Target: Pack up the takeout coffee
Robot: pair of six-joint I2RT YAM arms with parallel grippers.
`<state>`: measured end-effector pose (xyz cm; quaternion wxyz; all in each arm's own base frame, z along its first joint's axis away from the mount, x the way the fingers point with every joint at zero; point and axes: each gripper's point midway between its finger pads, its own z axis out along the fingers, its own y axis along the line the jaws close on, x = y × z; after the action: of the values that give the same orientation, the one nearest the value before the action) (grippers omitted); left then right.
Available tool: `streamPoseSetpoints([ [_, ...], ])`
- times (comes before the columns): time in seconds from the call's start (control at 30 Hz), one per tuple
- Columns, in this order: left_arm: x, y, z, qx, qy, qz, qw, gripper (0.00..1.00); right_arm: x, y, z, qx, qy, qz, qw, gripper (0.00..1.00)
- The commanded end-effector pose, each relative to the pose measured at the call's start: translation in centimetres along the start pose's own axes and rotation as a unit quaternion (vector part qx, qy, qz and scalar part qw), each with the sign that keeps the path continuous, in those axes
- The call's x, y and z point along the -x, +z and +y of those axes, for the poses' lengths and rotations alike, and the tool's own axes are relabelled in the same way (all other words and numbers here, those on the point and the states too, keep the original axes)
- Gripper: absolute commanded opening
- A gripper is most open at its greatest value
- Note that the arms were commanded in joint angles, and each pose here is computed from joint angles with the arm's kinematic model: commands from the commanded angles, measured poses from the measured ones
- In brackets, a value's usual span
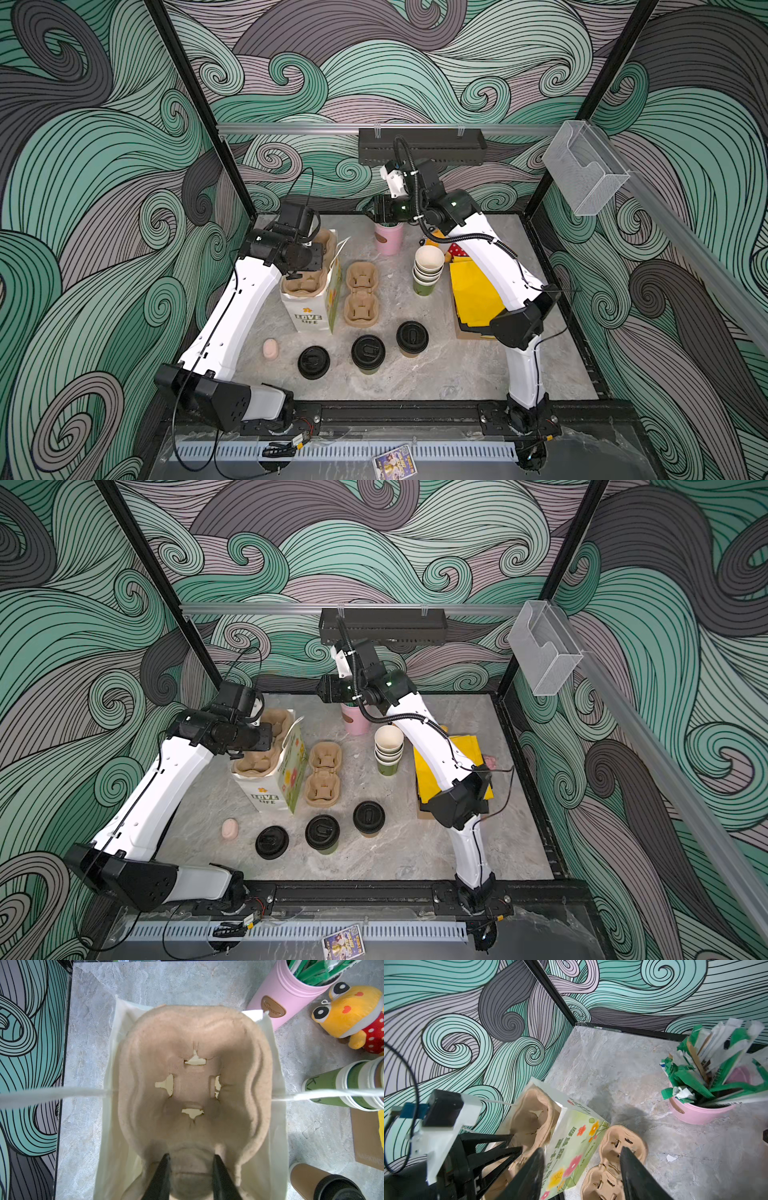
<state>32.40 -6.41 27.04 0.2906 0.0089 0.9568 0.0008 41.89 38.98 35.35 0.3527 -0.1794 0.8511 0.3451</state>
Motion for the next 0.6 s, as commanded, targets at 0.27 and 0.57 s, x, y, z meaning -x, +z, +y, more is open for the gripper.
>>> streamPoseSetpoints([
  [0.27, -0.4, -0.6, 0.1, 0.001, 0.01, -0.004, 1.0, 0.05, -4.5, 6.4, 1.7, 0.078, 0.033, 0.083, 0.993, 0.65],
  [0.57, -0.3, -0.7, 0.1, 0.001, 0.008, -0.007, 1.0, 0.05, -5.8, 8.2, 2.2, 0.093, 0.049, 0.094, 0.99, 0.69],
])
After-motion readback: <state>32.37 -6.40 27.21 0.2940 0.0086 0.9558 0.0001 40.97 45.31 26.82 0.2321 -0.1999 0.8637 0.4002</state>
